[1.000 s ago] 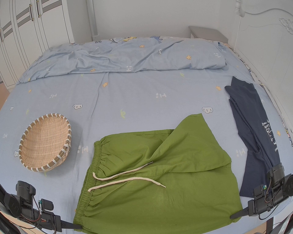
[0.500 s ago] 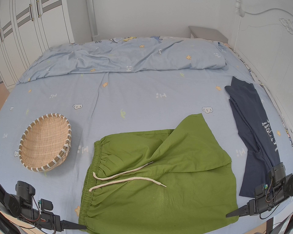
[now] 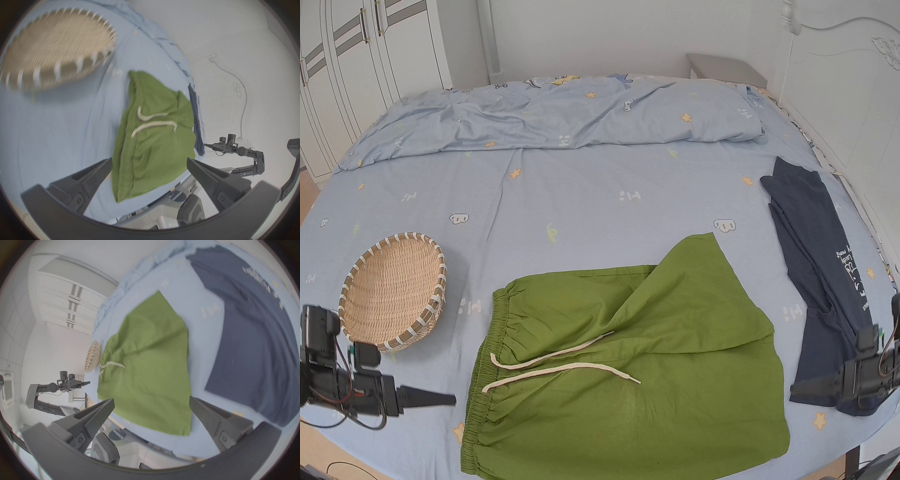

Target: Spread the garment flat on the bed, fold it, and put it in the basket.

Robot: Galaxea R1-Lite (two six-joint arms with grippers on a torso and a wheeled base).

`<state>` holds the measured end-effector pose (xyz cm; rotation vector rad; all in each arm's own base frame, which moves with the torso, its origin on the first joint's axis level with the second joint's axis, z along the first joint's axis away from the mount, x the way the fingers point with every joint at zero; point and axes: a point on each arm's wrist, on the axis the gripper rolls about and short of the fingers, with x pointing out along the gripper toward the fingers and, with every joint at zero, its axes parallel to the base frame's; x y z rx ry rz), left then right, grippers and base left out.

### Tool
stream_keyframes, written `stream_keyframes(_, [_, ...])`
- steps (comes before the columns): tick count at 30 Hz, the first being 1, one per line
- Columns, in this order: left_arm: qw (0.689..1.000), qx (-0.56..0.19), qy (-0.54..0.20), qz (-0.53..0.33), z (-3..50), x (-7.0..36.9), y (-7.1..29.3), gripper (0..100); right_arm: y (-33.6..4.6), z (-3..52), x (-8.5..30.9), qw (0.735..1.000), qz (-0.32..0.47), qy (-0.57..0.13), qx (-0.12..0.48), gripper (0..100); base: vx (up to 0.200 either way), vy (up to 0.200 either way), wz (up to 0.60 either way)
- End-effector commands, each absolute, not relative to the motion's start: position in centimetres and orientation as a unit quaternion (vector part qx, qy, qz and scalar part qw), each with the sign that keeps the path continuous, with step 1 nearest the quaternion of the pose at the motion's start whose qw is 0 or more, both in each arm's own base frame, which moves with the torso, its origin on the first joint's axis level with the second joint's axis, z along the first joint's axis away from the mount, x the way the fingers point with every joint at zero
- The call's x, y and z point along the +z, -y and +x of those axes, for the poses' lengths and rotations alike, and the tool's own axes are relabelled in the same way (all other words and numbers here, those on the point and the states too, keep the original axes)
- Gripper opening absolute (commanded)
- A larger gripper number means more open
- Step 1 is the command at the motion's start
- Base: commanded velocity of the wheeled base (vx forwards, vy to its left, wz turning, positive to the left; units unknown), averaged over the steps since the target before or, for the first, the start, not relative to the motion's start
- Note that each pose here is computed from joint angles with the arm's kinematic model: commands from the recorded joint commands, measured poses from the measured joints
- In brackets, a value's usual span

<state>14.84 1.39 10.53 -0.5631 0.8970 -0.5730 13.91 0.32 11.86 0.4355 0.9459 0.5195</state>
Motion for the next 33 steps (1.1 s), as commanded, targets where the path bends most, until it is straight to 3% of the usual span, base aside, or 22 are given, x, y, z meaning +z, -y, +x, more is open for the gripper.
stream_keyframes(1, [0.845, -0.306, -0.372, -0.233, 19.0, 16.6, -0.8, 100, 0.0, 16.6, 19.5, 0.890, 0.165, -0.335, 0.262, 100, 0.000, 0.000, 0.00])
stream_keyframes(5, [0.847, -0.307, -0.367, -0.233, 21.4, 17.1, -1.2, 100, 0.3, 19.5, 21.2, 0.899, 0.158, -0.313, 0.263, 100, 0.000, 0.000, 0.00])
stream_keyframes(12, [0.832, -0.324, -0.388, -0.230, 26.1, 14.6, -0.5, 100, 0.0, 22.7, 20.7, 0.901, 0.147, -0.300, 0.277, 100, 0.000, 0.000, 0.00])
stream_keyframes(18, [0.815, -0.318, -0.402, -0.269, 29.7, 13.3, 0.5, 100, -0.4, 26.6, 22.0, 0.917, 0.125, -0.266, 0.268, 100, 0.000, 0.000, 0.00])
stream_keyframes(27, [0.854, -0.277, -0.365, -0.246, 35.4, 12.7, 2.3, 100, -0.8, 31.1, 23.2, 0.929, 0.105, -0.211, 0.285, 100, 0.000, 0.000, 0.00])
stream_keyframes(33, [0.853, -0.272, -0.370, -0.250, 36.6, 11.8, 2.2, 100, -1.4, 33.0, 21.6, 0.922, 0.108, -0.231, 0.291, 100, 0.000, 0.000, 0.00])
